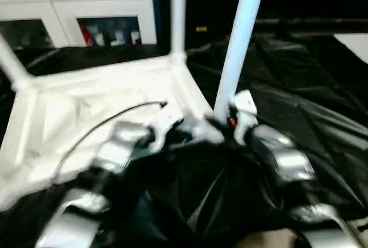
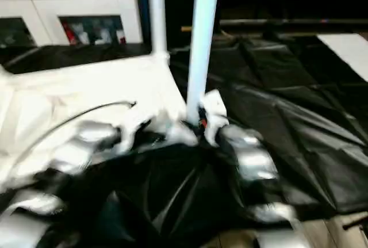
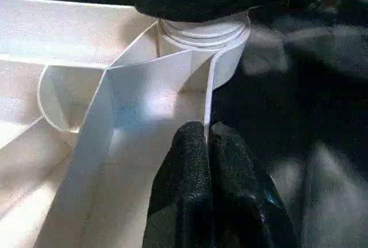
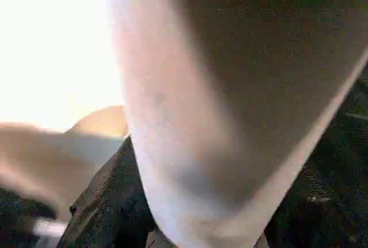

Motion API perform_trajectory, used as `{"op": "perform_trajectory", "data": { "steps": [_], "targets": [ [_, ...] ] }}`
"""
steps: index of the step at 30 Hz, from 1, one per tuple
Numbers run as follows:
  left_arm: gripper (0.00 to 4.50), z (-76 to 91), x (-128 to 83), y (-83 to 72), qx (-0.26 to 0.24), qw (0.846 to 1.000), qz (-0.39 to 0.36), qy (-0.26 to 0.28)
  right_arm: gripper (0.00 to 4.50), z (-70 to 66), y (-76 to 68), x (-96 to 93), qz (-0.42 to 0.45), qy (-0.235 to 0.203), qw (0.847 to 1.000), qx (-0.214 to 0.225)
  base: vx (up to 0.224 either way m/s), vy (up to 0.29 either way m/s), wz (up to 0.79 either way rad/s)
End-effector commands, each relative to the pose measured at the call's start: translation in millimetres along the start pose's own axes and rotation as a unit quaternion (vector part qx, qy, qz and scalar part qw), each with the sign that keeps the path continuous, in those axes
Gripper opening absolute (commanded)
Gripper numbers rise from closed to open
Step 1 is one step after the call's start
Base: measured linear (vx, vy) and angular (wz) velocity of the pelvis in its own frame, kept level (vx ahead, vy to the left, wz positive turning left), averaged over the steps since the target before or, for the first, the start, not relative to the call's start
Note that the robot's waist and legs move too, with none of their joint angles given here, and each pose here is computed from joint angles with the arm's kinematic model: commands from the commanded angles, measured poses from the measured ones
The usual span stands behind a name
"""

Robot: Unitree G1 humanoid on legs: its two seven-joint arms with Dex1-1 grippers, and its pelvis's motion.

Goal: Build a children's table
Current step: Rotate leg to tighten

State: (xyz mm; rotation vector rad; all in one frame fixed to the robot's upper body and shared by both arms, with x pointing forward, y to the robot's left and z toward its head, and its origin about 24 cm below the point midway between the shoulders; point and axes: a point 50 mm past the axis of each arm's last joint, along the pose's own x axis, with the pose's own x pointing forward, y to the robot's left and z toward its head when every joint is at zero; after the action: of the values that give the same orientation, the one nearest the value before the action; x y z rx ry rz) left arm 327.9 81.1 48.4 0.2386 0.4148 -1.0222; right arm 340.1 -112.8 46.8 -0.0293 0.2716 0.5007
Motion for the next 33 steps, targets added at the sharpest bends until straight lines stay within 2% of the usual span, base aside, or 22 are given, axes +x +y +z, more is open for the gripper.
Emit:
{"op": "perform_trajectory", "data": {
  "steps": [1, 3, 4, 5, 7, 9, 14, 19, 21, 24, 26, 29, 32, 33],
  "targets": [
    [0.00, 33.4, 15, -8.9, 0.011, 0.998, 0.012, -0.057, 2.00, -22.8, 43.4, 14.1, 0.056, 0.052, 0.996, 0.034, 0.000, 0.000, 0.00],
    [0.00, 34.0, 17, -10.1, 0.010, 0.998, 0.014, -0.058, 2.00, -21.5, 44.6, 15.3, 0.056, 0.050, 0.996, 0.044, 0.000, 0.000, 0.00],
    [0.00, 34.5, 18, -12.0, 0.009, 0.998, 0.011, -0.059, 2.55, -20.1, 44.9, 16.3, 0.054, 0.049, 0.996, 0.053, 0.000, 0.000, 0.00],
    [0.00, 34.6, 18, -12.8, 0.009, 0.998, 0.009, -0.060, 2.68, -19.7, 44.7, 16.4, 0.054, 0.049, 0.996, 0.053, 0.000, 0.000, 0.00],
    [0.00, 34.1, 18, -15.1, 0.014, 0.998, -0.004, -0.062, 2.75, -19.0, 44.0, 16.4, 0.055, 0.053, 0.996, 0.039, 0.000, 0.000, 0.00],
    [0.00, 32.6, 15, -14.7, 0.019, 0.998, -0.014, -0.062, 3.05, -18.8, 44.2, 15.2, 0.068, 0.053, 0.996, 0.020, 0.000, 0.000, 0.00],
    [0.00, 24.7, 4, -11.3, 0.037, 0.997, -0.038, -0.052, 3.05, -21.8, 42.2, 7.8, 0.132, 0.063, 0.989, -0.021, 0.000, 0.000, 0.00],
    [0.00, 17.3, -6, -9.6, 0.052, 0.996, -0.069, -0.038, 3.05, -22.8, 38.6, -3.0, 0.209, 0.068, 0.974, -0.051, 0.000, 0.000, 0.00],
    [0.00, 13.1, -14, -6.7, 0.066, 0.993, -0.090, -0.030, 3.05, -22.9, 33.8, -17.0, 0.283, 0.070, 0.954, -0.077, 0.000, 0.000, 0.00],
    [0.00, 11.2, -19, -6.1, 0.074, 0.991, -0.110, -0.025, 3.05, -22.5, 29.3, -24.4, 0.312, 0.075, 0.943, -0.088, 0.000, 0.000, 0.00],
    [0.00, 9.8, -25, -5.5, 0.083, 0.987, -0.133, -0.020, 3.05, -20.2, 16.0, -29.3, 0.307, 0.078, 0.943, -0.105, 0.000, 0.000, 0.00],
    [0.00, 9.1, -28, -4.7, 0.086, 0.986, -0.142, -0.016, 3.05, -17.4, 7.6, -33.1, 0.305, 0.077, 0.943, -0.110, 0.000, 0.000, 0.00],
    [0.00, 7.9, -32, -0.8, 0.091, 0.986, -0.142, -0.010, 3.05, -12.0, -16.1, -51.0, 0.313, 0.085, 0.938, -0.123, 0.000, 0.000, 0.00],
    [0.00, 7.8, -32, -0.5, 0.091, 0.985, -0.144, -0.010, 3.05, -11.4, -19.8, -54.5, 0.316, 0.087, 0.936, -0.127, 0.000, 0.000, 0.00]
  ]
}}
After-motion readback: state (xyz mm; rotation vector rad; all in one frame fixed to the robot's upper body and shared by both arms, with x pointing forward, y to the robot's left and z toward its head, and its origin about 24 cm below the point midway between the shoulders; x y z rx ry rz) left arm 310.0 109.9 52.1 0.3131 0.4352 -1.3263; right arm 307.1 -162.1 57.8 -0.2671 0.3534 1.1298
